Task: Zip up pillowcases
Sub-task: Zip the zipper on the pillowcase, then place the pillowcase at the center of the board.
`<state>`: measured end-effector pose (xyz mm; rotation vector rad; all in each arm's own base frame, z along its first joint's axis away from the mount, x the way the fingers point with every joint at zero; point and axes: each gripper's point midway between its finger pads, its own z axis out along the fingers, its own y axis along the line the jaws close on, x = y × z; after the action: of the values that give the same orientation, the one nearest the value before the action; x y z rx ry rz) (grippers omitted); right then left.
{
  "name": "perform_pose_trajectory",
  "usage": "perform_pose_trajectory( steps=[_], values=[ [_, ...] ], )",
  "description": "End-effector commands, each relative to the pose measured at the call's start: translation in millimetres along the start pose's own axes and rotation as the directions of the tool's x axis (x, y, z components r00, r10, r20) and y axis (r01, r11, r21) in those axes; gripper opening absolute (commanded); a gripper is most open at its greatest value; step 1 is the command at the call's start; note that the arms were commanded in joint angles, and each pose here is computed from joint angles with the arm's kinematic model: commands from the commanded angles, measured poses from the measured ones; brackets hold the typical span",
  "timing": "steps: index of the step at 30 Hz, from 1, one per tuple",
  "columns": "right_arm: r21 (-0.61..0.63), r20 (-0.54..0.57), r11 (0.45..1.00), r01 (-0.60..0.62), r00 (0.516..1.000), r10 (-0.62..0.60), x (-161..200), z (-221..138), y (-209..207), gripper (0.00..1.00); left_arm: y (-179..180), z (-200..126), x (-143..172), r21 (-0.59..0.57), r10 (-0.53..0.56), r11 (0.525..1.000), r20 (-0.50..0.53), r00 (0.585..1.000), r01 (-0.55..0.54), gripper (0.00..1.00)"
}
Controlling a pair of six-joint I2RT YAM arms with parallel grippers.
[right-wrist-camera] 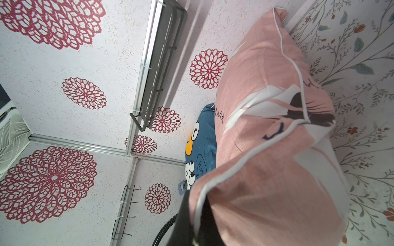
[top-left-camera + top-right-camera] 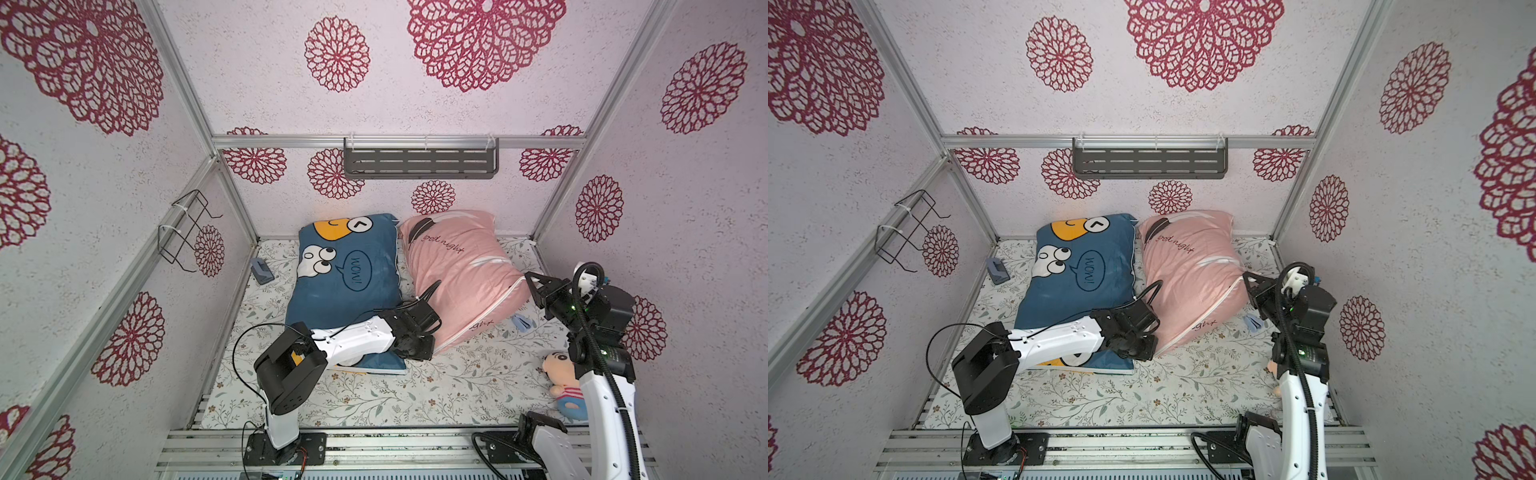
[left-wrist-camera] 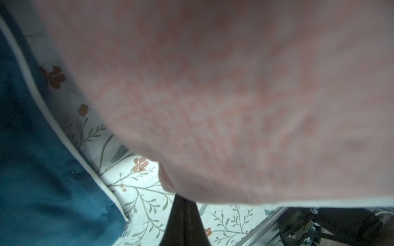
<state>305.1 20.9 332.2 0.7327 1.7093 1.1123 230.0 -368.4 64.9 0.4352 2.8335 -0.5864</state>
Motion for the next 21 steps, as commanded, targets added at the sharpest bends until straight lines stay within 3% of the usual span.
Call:
perform_pose_trajectory(
  steps=[1, 9, 14, 18, 21],
  values=[
    [-0.143, 0.145, 0.98, 0.139, 0.982, -0.118, -30.9, -15.6, 61.4, 0.0, 18.1, 6.0, 15.6, -0.078, 0.02, 0.997, -0.044, 0.999, -0.024, 0.0],
    [-0.118, 0.105, 0.986, 0.117, 0.989, -0.105, -18.6, -14.6, 45.1, 0.0, 6.4, -15.3, 0.6, -0.036, 0.016, 0.999, 0.028, 0.999, -0.015, 0.0],
    [-0.074, 0.037, 0.996, 0.053, 0.998, -0.051, 9.7, -15.0, 6.0, 0.0, -6.6, -46.1, -20.2, 0.013, 0.027, 1.0, 0.133, 0.991, -0.029, 0.42],
    [0.015, -0.024, 0.999, 0.039, 0.999, -0.038, 35.9, -22.2, -28.3, 0.02, -6.8, -69.5, -33.8, 0.023, 0.03, 0.999, 0.197, 0.98, -0.036, 0.55],
    [0.148, -0.069, 0.984, 0.098, 0.994, -0.088, 46.5, -29.9, -53.1, 0.52, 5.0, -91.1, -46.0, 0.002, 0.027, 1.0, 0.246, 0.969, -0.028, 0.61]
  ],
)
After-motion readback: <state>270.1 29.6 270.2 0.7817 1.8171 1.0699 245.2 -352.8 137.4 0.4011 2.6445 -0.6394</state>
